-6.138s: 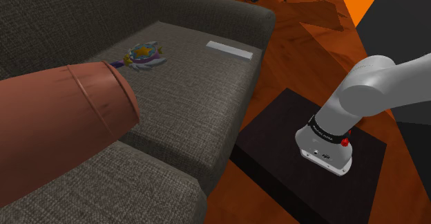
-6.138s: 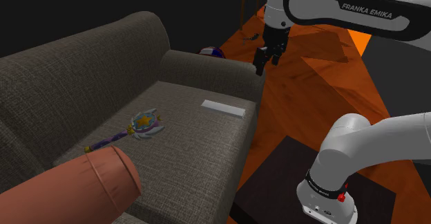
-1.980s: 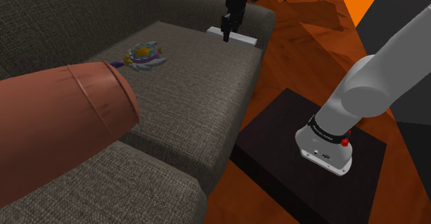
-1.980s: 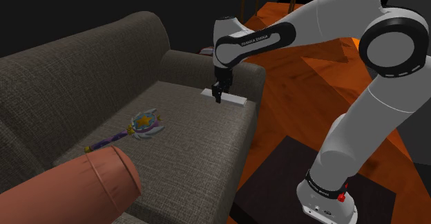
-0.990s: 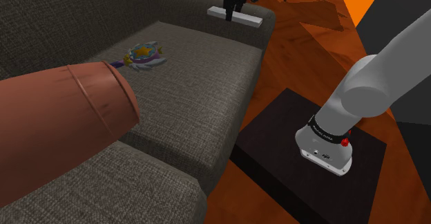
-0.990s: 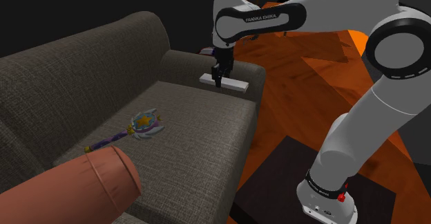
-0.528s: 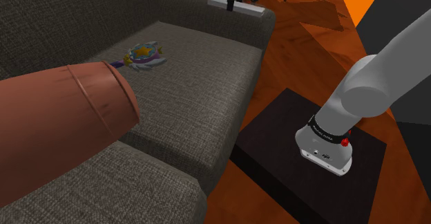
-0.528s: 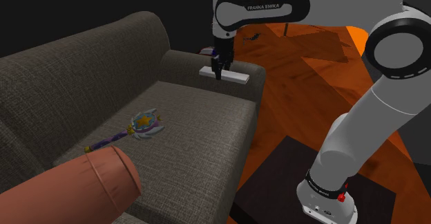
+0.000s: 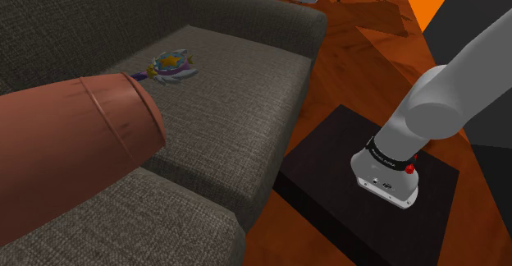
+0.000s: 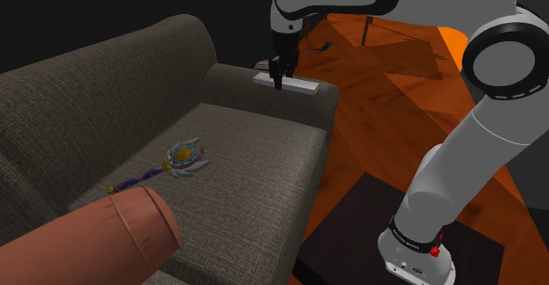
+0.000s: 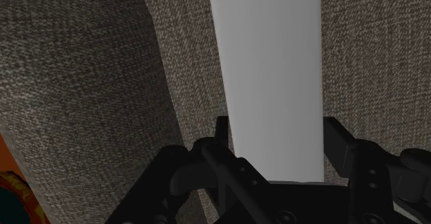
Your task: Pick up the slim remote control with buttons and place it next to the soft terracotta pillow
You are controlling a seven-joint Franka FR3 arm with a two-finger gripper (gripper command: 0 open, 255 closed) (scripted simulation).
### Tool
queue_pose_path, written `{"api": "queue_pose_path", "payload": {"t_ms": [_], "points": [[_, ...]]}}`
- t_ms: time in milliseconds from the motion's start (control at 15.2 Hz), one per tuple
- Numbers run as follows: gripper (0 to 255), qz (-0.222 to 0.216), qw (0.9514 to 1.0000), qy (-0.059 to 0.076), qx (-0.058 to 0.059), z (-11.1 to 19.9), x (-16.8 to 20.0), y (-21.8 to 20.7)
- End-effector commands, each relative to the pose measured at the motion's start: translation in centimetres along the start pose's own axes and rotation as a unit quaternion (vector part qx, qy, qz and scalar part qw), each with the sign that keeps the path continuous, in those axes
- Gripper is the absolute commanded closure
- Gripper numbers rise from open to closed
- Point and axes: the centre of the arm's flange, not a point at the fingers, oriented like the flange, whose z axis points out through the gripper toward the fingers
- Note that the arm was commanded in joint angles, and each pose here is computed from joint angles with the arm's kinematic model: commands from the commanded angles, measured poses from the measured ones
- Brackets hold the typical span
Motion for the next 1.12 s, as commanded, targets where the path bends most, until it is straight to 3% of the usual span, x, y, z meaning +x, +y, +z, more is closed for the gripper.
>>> {"api": "queue_pose_path", "payload": {"t_ms": [0, 396, 1056], "points": [[255, 0.000, 1.0000, 0.000, 0.000, -1.0, -0.1, 0.0], [255, 0.000, 1.0000, 0.000, 0.000, -4.1, -0.1, -0.1], [255, 0.000, 1.0000, 0.000, 0.000, -3.9, -4.5, -12.5]]}}
